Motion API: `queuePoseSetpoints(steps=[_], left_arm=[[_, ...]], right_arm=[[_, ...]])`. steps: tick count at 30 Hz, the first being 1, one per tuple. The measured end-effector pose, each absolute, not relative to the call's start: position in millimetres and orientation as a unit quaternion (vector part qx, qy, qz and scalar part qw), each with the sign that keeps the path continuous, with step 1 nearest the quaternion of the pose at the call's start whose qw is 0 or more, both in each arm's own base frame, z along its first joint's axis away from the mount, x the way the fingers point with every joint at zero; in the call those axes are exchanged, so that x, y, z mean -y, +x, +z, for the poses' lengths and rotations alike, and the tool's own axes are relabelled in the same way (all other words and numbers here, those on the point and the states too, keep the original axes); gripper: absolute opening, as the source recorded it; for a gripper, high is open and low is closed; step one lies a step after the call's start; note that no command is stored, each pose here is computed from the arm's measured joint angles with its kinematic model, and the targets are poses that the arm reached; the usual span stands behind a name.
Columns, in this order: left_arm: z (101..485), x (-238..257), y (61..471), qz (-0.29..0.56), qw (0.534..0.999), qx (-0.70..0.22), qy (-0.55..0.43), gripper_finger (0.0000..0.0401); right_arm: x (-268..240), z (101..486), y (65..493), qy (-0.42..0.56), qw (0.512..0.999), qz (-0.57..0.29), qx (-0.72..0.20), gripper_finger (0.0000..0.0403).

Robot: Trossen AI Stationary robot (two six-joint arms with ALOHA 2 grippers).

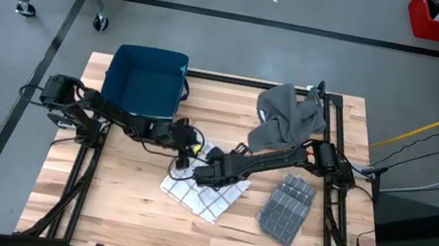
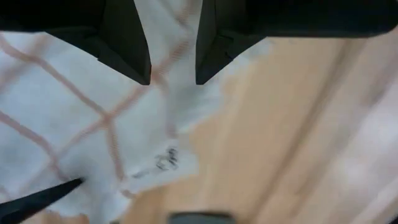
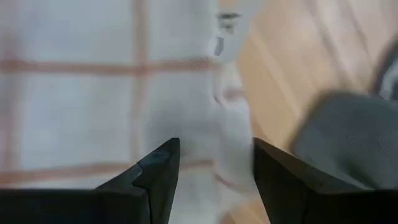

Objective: Fold towel
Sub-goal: Fold the white towel

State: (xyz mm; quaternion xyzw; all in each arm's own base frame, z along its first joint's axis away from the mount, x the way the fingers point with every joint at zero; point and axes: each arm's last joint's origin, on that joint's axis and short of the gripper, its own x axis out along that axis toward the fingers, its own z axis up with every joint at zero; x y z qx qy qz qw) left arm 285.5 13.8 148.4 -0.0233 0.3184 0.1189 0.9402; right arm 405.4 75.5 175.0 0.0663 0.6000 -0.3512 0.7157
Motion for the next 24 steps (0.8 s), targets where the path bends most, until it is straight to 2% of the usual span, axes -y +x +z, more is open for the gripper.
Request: queuePoseSetpoints(steps=[5, 10, 14, 18, 24], left_arm=[[152, -24, 284, 0.151, 0.937, -0.305, -0.078, 0.0117], [173, -14, 280, 0.097, 0.950, -0.270, -0.121, 0.0117], [196, 2, 271, 0.026, 0.962, -0.244, -0.123, 0.0117], [207, 17, 263, -0.006, 0.963, -0.241, -0.122, 0.0117], [203, 30, 256, -0.016, 0.948, -0.283, -0.147, 0.0117]], right_arm=[[-76, 177, 399, 0.063, 0.700, -0.378, -0.603, 0.0198], [-93, 193, 400, 0.036, 0.722, -0.370, -0.584, 0.0198], [-109, 212, 402, -0.022, 0.746, -0.314, -0.587, 0.0198], [-124, 223, 404, -0.054, 0.764, -0.254, -0.591, 0.0198], [-142, 224, 406, 0.006, 0.771, -0.172, -0.613, 0.0198]])
